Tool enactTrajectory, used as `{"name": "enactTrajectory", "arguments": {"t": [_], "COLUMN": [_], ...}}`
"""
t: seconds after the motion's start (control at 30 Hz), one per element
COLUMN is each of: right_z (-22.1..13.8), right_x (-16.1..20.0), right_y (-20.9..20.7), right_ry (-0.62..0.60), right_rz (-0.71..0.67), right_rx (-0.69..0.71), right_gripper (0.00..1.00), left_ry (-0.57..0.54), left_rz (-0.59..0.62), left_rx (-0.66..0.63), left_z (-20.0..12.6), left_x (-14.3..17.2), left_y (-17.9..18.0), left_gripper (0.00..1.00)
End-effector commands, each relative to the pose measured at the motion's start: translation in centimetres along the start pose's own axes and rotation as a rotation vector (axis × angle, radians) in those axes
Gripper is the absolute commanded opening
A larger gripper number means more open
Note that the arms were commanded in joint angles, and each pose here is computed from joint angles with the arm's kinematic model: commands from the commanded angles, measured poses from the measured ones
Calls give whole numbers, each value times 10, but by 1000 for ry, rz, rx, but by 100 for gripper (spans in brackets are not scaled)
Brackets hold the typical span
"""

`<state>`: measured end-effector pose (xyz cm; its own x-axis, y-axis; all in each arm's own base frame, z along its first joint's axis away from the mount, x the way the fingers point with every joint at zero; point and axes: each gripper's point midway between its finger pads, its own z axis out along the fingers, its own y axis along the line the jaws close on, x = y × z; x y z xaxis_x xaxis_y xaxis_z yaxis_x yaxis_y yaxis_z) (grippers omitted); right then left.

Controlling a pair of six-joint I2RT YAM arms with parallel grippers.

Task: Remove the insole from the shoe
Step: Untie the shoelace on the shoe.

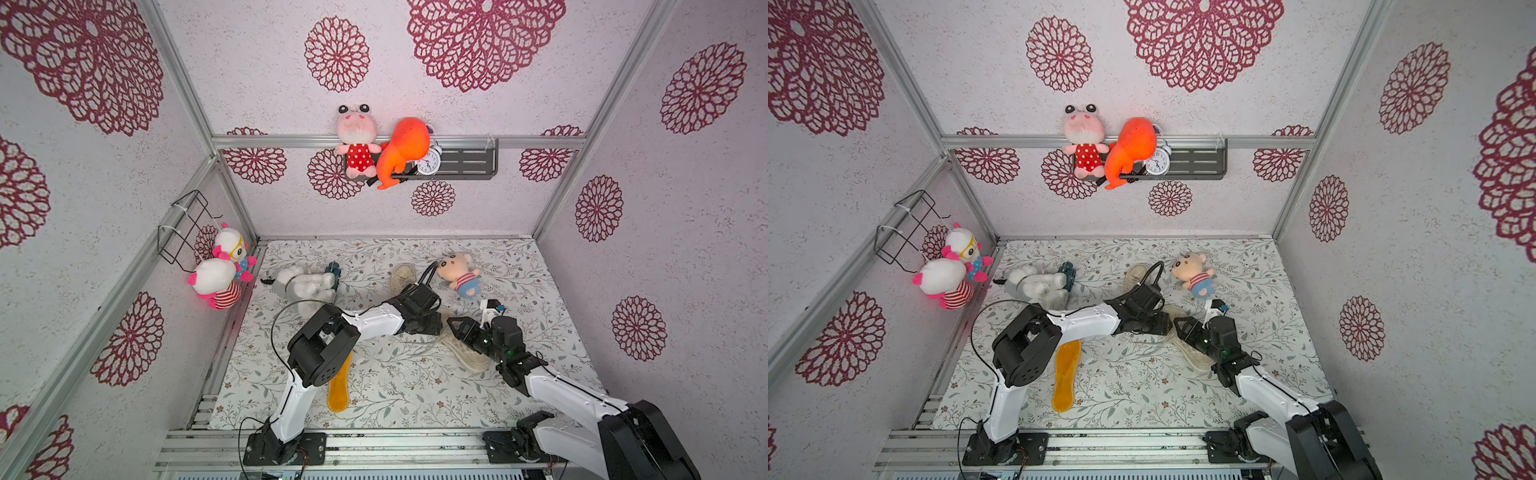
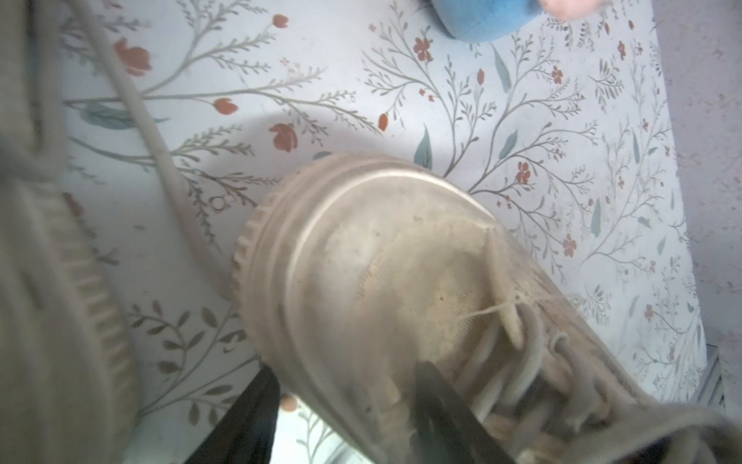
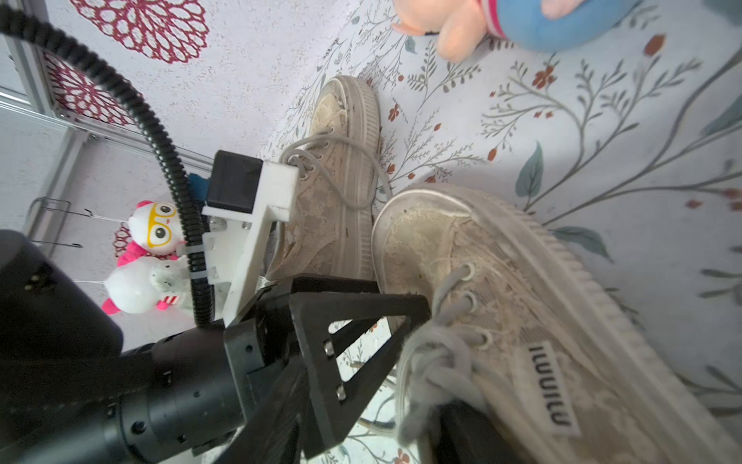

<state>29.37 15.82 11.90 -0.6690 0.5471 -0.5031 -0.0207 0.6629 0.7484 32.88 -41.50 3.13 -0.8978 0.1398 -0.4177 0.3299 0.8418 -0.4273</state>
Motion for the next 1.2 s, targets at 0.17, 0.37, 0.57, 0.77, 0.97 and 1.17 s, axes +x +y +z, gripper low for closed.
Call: {"name": "enactTrajectory", "arguments": {"t": [0.17, 0.37, 0.57, 0.77, 0.97, 1.17], "right_z": [-13, -18, -26, -35, -44, -42], "right_x": [-61, -45, -5, 21, 40, 47], "right_y": [58, 96, 43, 7, 7, 14], "right_ry": [-262, -104, 54, 110, 204, 267], "right_rz": [-184, -210, -151, -137, -216, -225], "right_rx": [-188, -316, -115, -21, -42, -75], "right_gripper": [49, 47, 17, 0, 0, 0], "left_ry": [228, 234, 186, 119, -30, -50], "left_rz": [29, 25, 26, 32, 31, 5], "left_rx": [-72, -75, -52, -28, -26, -1], "left_z": [19, 8, -21, -47, -77, -65], "left_x": [67, 73, 71, 59, 24, -17], "left_y": [20, 24, 19, 10, 3, 2], "left_gripper": [57, 56, 57, 56, 60, 65]}}
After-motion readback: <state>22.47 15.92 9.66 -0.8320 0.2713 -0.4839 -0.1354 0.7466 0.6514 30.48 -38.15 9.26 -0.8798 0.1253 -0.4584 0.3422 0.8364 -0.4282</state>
